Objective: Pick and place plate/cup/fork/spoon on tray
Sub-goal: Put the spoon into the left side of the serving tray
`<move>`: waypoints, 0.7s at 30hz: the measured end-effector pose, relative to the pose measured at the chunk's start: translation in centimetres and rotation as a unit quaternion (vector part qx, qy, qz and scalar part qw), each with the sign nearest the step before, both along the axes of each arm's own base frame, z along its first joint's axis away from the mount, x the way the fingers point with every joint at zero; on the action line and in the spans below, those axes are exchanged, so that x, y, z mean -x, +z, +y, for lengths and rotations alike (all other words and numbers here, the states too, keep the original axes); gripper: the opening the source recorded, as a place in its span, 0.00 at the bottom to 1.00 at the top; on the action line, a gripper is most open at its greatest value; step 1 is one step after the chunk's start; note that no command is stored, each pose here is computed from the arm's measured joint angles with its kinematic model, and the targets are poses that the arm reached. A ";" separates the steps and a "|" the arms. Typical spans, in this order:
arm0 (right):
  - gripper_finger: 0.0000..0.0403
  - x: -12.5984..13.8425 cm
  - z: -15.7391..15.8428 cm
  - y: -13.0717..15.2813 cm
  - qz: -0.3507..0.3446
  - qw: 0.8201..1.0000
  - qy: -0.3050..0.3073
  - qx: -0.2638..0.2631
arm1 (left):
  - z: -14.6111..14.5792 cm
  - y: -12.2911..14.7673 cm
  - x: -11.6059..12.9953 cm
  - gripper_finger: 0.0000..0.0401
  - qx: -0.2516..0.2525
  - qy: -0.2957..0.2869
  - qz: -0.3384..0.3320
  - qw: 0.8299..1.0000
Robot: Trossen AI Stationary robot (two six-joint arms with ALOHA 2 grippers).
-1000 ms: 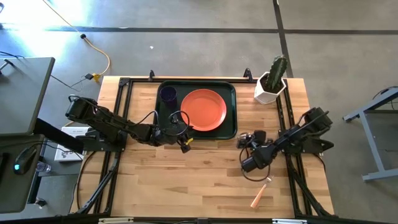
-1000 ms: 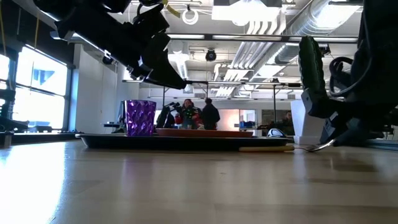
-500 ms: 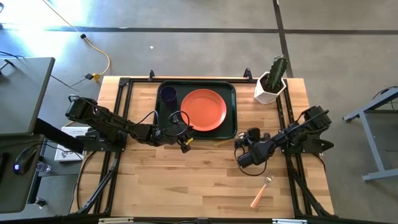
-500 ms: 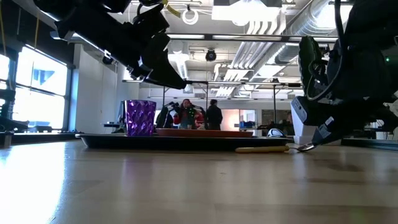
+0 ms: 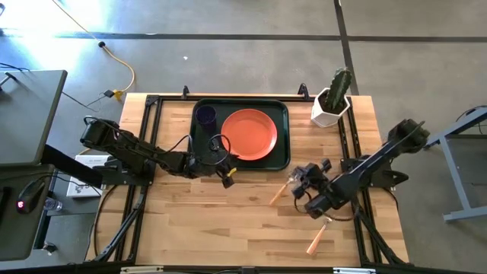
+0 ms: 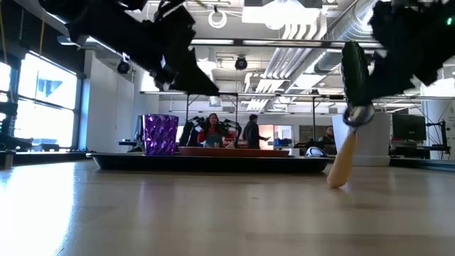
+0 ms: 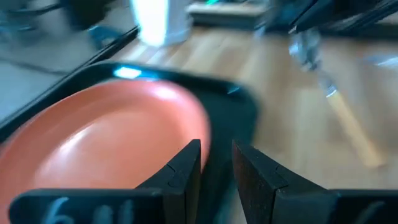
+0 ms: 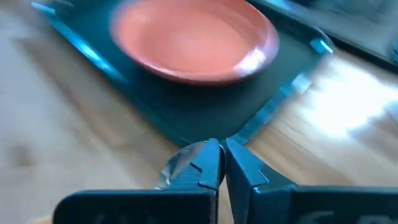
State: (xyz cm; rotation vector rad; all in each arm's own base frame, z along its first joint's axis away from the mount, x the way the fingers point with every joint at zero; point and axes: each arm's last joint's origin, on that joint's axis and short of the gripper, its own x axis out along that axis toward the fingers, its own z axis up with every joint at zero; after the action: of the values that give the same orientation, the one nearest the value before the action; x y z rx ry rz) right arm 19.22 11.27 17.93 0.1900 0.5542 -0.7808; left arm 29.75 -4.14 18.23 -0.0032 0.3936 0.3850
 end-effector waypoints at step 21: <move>0.00 -4.1 1.5 5.2 -0.030 0.983 0.172 0.052 | -2.3 -3.2 -6.4 0.46 0.058 -0.187 -0.070 0.978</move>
State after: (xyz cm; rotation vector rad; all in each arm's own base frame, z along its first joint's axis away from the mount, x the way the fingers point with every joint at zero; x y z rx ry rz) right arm 23.32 12.81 23.16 0.0181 0.4708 -0.4637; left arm 36.15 -6.45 15.06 -0.0694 0.2692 -0.0109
